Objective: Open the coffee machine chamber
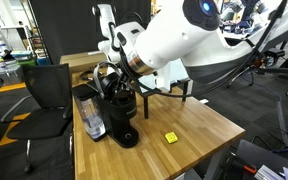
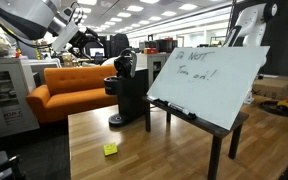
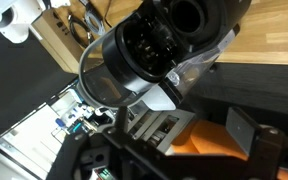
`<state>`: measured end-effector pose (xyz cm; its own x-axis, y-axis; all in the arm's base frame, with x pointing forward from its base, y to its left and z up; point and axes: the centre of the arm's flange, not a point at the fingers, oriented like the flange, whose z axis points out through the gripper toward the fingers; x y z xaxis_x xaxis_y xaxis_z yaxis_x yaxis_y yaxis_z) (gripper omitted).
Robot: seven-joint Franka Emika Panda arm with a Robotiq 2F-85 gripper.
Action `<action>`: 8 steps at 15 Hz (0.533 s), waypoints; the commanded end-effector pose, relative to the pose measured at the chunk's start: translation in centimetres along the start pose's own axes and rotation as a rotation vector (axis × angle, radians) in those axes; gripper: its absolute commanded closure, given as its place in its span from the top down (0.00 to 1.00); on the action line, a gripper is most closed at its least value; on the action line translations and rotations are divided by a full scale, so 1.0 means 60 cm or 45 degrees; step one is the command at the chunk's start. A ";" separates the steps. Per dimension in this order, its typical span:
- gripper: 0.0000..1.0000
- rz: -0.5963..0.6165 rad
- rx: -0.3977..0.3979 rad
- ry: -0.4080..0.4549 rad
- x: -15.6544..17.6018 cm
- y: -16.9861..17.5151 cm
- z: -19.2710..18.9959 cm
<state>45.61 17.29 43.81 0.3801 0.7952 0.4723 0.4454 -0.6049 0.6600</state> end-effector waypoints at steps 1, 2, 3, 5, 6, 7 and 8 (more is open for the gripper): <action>1.00 0.193 -0.065 -0.154 0.028 0.000 -0.035; 1.00 0.253 -0.079 -0.205 0.034 0.003 -0.039; 1.00 0.312 -0.085 -0.265 0.040 0.007 -0.040; 1.00 0.437 -0.104 -0.383 0.047 0.019 -0.041; 1.00 0.498 -0.119 -0.438 0.049 0.026 -0.041; 1.00 0.560 -0.131 -0.496 0.052 0.037 -0.042; 1.00 0.616 -0.137 -0.558 0.052 0.047 -0.043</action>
<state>45.30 18.29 46.87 0.7480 0.4485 0.4892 0.1622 -0.8383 0.5205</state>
